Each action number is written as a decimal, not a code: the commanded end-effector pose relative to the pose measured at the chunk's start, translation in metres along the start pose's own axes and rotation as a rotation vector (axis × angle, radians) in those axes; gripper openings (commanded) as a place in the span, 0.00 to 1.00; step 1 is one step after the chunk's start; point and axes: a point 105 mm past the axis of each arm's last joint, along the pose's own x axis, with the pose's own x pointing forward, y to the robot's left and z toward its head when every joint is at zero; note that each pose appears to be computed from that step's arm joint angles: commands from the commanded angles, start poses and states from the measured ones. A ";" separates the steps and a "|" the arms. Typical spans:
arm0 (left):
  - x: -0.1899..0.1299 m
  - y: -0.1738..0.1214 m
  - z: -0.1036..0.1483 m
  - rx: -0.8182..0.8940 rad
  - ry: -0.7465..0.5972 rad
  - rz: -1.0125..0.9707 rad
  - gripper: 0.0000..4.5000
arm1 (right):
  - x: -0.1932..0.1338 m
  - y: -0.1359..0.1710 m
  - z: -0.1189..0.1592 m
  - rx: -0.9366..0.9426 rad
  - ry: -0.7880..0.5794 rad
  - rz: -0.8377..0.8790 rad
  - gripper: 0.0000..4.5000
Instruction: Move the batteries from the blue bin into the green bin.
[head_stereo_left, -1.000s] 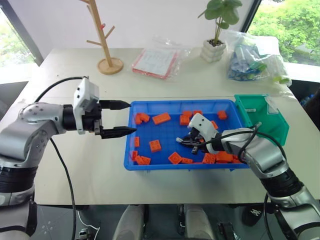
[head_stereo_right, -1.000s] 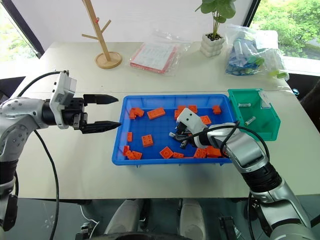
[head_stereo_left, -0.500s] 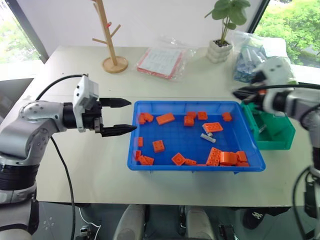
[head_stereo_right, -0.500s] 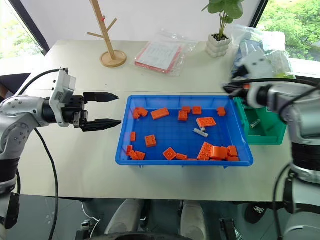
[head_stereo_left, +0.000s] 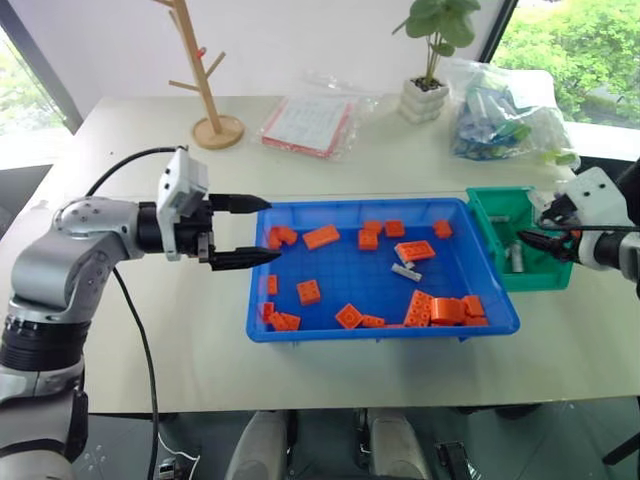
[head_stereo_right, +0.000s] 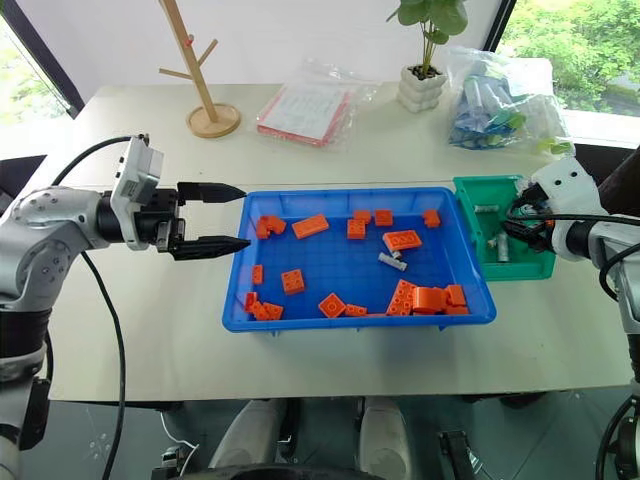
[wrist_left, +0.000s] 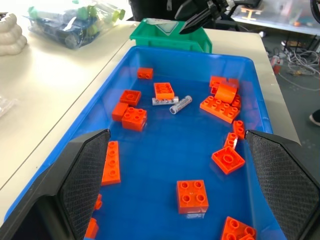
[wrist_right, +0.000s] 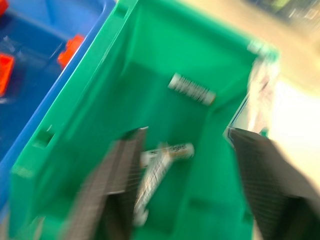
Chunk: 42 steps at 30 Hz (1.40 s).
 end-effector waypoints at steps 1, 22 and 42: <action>-0.001 0.001 0.012 0.053 -0.018 0.004 1.00 | -0.010 0.003 0.040 -0.018 -0.156 0.034 0.78; -0.003 -0.004 0.012 0.046 -0.012 0.007 1.00 | 0.005 0.151 0.022 0.139 -0.060 0.485 0.78; -0.002 -0.003 0.017 0.060 -0.017 0.004 1.00 | 0.017 0.169 0.007 0.152 -0.035 0.512 0.04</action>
